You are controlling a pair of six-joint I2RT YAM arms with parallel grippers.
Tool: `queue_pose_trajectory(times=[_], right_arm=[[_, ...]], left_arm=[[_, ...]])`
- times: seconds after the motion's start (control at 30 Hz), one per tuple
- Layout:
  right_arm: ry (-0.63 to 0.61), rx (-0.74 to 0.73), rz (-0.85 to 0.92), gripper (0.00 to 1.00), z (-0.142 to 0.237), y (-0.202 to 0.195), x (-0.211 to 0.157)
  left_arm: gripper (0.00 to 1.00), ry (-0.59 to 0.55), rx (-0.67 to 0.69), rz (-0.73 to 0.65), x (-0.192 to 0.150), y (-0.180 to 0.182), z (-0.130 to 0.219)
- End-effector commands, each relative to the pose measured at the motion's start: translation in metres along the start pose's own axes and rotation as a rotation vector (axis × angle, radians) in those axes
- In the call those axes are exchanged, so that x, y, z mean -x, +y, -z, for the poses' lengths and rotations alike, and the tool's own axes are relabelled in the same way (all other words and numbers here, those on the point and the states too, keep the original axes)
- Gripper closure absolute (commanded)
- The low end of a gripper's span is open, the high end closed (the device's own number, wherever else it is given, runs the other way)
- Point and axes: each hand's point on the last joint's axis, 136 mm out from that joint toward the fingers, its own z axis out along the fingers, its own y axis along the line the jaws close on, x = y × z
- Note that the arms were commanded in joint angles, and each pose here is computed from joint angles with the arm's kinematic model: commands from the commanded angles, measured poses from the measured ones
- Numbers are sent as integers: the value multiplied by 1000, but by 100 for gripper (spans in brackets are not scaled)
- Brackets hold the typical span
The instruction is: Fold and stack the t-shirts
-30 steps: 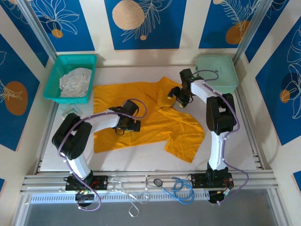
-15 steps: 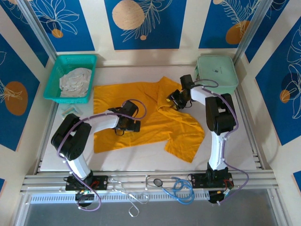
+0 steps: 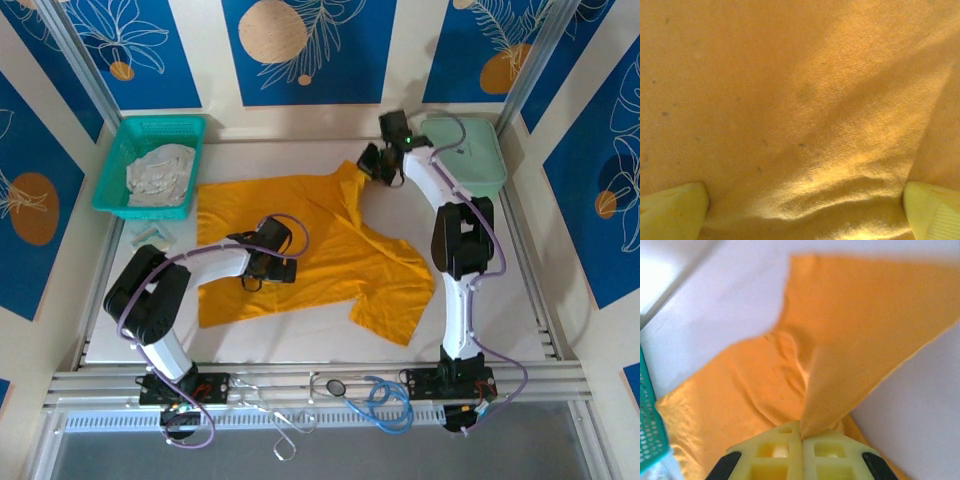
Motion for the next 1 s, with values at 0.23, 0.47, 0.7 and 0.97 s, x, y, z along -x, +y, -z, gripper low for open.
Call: queue_pose_trajectory(times=[0.23, 0.47, 0.7, 0.97], right_arm=[[-147, -428, 562, 100, -36, -54, 80], [-194, -441, 607, 100, -48, -55, 87], [-134, -611, 439, 58, -46, -115, 75], [-87, -513, 307, 26, -11, -119, 46]], left_arm=[[0, 154, 114, -44, -41, 24, -14], [0, 190, 139, -60, -48, 27, -23], [0, 193, 131, -58, -48, 25, -26], [0, 173, 130, -63, -47, 27, -19]])
